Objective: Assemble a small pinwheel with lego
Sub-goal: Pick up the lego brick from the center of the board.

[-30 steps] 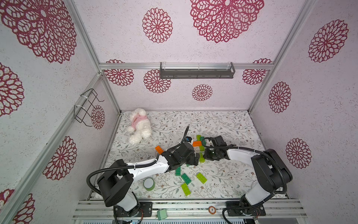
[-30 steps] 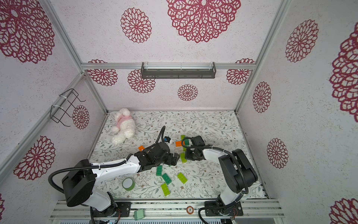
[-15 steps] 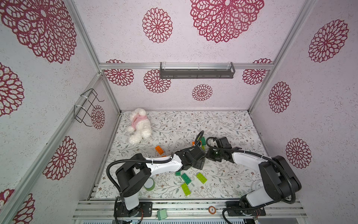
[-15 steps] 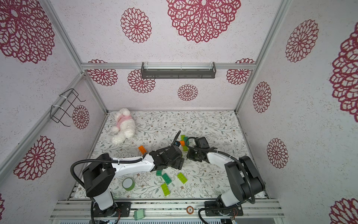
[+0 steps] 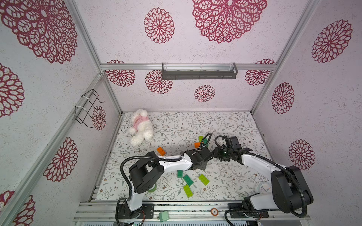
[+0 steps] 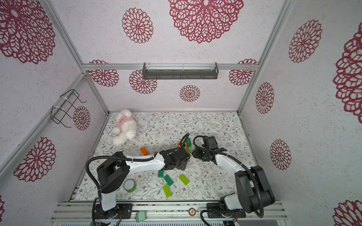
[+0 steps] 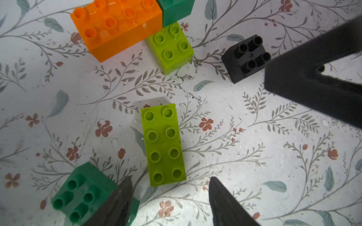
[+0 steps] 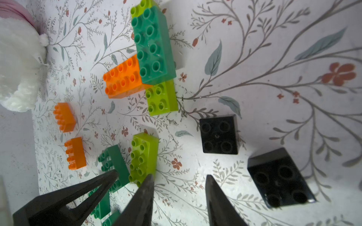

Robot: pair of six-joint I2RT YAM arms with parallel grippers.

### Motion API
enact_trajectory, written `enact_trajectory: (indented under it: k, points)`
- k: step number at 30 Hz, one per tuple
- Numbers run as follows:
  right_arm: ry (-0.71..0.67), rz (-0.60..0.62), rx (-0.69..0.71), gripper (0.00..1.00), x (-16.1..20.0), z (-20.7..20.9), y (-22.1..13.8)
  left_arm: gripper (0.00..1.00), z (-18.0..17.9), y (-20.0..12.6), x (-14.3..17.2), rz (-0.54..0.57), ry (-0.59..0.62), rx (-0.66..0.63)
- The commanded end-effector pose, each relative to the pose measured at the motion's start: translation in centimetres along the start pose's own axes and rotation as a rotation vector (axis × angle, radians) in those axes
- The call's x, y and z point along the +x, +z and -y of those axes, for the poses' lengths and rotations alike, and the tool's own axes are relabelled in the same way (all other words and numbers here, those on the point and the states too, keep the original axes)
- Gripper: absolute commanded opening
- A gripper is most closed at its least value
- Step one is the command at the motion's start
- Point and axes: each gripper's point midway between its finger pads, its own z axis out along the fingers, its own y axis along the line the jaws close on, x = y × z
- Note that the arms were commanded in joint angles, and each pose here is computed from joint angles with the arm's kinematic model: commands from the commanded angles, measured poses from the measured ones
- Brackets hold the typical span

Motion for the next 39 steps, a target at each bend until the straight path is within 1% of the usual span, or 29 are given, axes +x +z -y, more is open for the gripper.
enact_trajectory:
  k: [1, 4, 12, 21, 29, 31, 35, 39]
  points:
    - [-0.032, 0.025, -0.030, 0.53, -0.7, -1.0, -1.0, 0.59, -0.6, 1.3, 0.5, -0.026, -0.028, -0.040]
    - [-0.039, 0.021, -0.036, 0.57, -0.8, -1.2, -1.0, 0.58, -0.6, 1.7, 0.7, -0.041, -0.033, -0.052]
    - [-0.040, 0.014, -0.051, 0.58, -0.8, -1.4, -1.0, 0.54, -0.6, 2.3, 0.9, -0.049, -0.037, -0.062]
    - [-0.048, 0.011, -0.055, 0.59, -1.0, -1.6, -0.8, 0.47, -0.3, 2.3, 0.1, -0.035, -0.036, -0.061]
    - [-0.069, 0.007, -0.051, 0.68, -1.4, -1.8, -0.8, 0.45, -0.4, 2.5, 0.3, -0.043, -0.046, -0.074]
    - [-0.073, 0.005, -0.051, 0.69, -1.4, -1.8, -0.7, 0.44, -0.4, 2.6, 0.4, -0.048, -0.047, -0.078]
    - [-0.076, 0.001, -0.052, 0.70, -1.5, -1.8, -0.4, 0.39, -0.6, 2.5, 0.4, -0.047, -0.062, -0.087]
    - [-0.081, -0.001, -0.054, 0.70, -1.6, -1.9, -0.2, 0.38, -0.7, 2.6, 0.5, -0.043, -0.067, -0.086]
